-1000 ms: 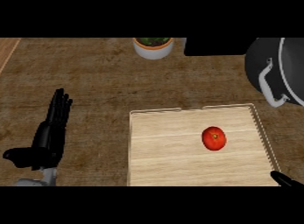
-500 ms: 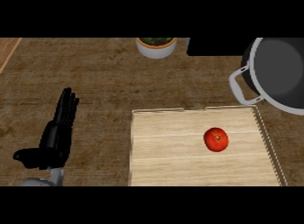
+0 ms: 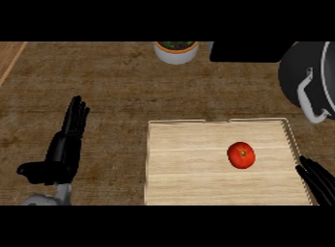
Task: Pick the tomato from the tray and place it in the pot
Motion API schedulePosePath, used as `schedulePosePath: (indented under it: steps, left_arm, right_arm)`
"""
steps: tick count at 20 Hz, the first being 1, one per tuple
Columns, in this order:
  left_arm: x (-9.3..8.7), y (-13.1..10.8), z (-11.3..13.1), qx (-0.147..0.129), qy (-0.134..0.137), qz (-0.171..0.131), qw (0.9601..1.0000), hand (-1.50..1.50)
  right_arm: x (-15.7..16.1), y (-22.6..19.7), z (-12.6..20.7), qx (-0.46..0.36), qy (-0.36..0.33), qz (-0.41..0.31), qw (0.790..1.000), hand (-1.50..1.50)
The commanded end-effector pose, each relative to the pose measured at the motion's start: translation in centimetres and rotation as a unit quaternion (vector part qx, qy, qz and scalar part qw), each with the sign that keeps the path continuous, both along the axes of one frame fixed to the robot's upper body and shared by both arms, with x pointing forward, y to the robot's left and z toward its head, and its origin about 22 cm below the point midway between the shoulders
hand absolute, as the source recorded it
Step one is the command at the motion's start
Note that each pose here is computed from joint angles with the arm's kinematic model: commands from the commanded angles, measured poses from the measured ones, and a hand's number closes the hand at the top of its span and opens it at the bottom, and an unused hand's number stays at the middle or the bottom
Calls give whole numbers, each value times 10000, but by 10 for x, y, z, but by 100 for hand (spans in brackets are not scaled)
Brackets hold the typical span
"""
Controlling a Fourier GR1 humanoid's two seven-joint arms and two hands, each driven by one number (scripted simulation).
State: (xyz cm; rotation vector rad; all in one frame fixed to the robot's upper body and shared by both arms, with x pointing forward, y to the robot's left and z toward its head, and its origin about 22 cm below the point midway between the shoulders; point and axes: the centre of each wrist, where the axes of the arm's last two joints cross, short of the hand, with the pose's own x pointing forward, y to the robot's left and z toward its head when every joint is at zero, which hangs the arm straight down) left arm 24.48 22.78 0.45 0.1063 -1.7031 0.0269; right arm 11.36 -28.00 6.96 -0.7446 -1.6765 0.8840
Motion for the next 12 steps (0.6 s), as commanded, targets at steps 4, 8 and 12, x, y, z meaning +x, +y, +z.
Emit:
schedulePosePath:
  steps: [4, 8, 12]
  left_arm:
    - [-5, -4, -6, -24, -76, -9, 10000, 0]
    - [-7, -16, 5, -35, -20, -3, 10000, 0]
    - [-2, -3, 1, -49, 31, -14, 10000, 0]
  right_arm:
    - [40, 36, -1, -408, 596, -195, 9972, -150]
    - [47, 49, -18, -703, 1038, -475, 9910, -150]
    - [50, 67, -42, -591, 1080, -235, 9921, -150]
